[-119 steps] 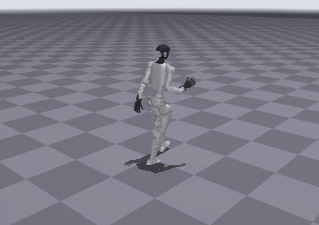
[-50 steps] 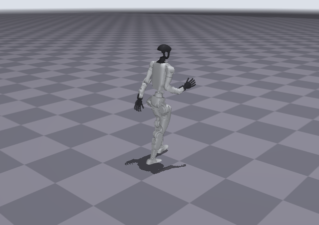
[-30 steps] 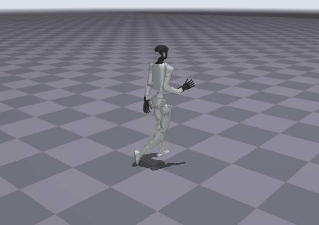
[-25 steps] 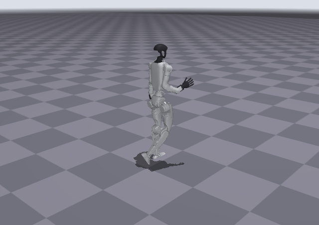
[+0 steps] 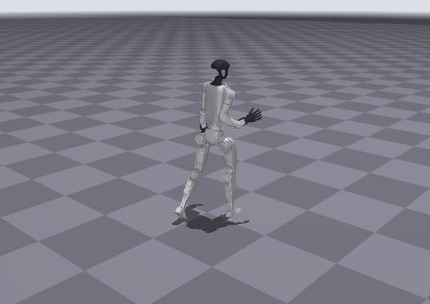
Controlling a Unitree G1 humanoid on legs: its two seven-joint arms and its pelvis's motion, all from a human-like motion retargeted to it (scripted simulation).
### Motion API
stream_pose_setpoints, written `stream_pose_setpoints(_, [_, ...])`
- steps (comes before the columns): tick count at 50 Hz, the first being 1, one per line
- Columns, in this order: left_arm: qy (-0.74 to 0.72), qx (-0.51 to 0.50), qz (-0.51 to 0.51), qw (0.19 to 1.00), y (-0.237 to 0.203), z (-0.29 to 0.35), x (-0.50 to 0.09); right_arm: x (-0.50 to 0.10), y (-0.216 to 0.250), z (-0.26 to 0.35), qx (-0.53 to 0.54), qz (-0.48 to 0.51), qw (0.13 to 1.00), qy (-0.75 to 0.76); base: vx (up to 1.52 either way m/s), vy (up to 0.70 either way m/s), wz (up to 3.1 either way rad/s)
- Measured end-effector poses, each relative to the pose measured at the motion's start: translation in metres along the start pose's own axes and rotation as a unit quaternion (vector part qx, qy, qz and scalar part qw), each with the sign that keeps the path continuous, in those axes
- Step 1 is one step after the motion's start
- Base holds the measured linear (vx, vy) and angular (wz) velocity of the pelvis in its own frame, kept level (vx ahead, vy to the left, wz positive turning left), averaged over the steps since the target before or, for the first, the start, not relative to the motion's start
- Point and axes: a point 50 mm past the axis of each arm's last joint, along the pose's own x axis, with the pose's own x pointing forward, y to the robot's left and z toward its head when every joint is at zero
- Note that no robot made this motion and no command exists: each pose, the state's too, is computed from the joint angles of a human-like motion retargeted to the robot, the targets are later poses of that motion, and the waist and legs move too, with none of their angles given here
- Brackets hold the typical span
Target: Walk run
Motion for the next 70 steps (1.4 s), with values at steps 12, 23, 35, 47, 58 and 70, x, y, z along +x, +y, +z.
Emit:
stream_pose_setpoints(12, [0.170, -0.023, -0.094, 0.981, -0.086, -0.116, -0.052, 0.025, -0.004, 0.008, -0.011, -0.001, 0.998, -0.063, 0.69, -0.33, -0.09])
stream_pose_setpoints(23, [0.268, -0.110, -0.152, 0.945, -0.133, -0.152, -0.088, 0.034, -0.002, 0.011, -0.014, -0.012, 0.996, -0.085, 0.67, -0.15, -0.14])
stream_pose_setpoints(35, [0.197, -0.127, -0.087, 0.968, -0.101, -0.116, -0.055, 0.001, 0.012, 0.002, 0.007, 0.024, 1.000, -0.018, 0.90, -0.06, -0.35])
stream_pose_setpoints(47, [-0.085, -0.062, 0.034, 0.994, 0.006, 0.042, 0.007, 0.011, 0.011, 0.008, 0.015, 0.041, 0.998, -0.047, 0.65, 0.05, 0.66])
stream_pose_setpoints(58, [-0.214, 0.048, 0.074, 0.973, 0.048, 0.110, 0.001, 0.000, 0.015, 0.009, 0.033, 0.069, 0.997, -0.034, 0.61, -0.08, 1.19])
stream_pose_setpoints(70, [0.083, -0.021, -0.034, 0.996, -0.032, -0.038, -0.009, -0.004, 0.019, 0.007, 0.050, 0.091, 0.994, -0.023, 0.70, -0.25, 1.16])
